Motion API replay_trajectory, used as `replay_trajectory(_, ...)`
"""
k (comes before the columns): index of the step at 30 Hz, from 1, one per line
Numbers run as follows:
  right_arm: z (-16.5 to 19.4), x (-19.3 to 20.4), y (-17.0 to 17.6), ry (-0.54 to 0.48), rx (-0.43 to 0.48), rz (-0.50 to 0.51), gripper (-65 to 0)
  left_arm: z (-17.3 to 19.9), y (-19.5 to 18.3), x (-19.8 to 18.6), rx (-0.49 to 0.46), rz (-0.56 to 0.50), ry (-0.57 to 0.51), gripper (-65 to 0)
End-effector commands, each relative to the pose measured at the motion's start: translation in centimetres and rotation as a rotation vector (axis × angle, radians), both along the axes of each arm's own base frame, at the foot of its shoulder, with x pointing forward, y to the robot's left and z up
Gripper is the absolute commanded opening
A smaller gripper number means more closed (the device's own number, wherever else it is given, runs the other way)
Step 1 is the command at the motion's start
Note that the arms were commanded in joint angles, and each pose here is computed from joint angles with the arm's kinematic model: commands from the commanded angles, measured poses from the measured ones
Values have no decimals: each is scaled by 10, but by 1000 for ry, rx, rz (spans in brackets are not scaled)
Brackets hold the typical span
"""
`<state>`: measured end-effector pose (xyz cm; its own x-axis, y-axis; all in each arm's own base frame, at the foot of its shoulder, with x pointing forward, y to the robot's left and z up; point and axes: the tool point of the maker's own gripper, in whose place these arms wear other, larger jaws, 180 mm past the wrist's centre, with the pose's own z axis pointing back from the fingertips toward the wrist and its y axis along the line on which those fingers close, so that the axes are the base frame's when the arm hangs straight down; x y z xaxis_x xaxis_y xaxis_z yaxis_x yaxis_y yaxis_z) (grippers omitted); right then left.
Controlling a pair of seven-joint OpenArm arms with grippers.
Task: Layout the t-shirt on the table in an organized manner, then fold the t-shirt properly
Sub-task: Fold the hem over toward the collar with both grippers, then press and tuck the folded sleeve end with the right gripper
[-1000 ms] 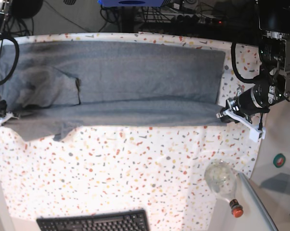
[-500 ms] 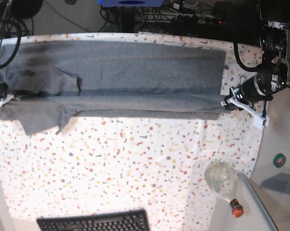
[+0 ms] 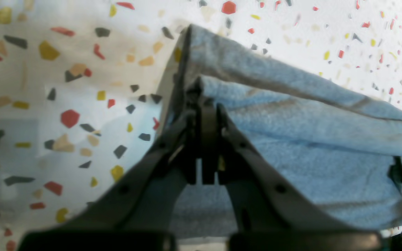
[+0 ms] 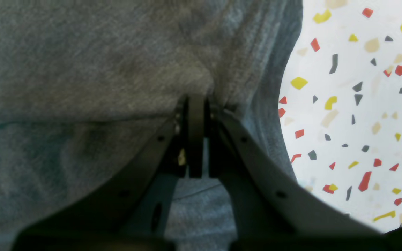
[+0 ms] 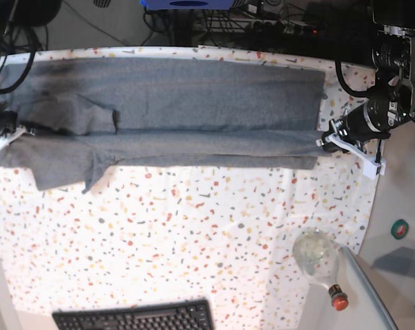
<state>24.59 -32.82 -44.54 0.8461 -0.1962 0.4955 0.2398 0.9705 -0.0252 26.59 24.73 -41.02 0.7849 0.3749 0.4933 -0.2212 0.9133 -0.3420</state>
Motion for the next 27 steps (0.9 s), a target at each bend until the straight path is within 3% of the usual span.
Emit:
replay_trajectory(1,17,6,-22,-35,-45,-28,-650,14,5,10,17,-6,-47,-650)
replay_trajectory(8,10,-9,-22,22,-13,-66,-650,9,1,6,14,-16,-32,-650)
replay_trajectory(27,1,-17,-14,54,19,-78,-650,9,5,6,22,-6,-30,-650)
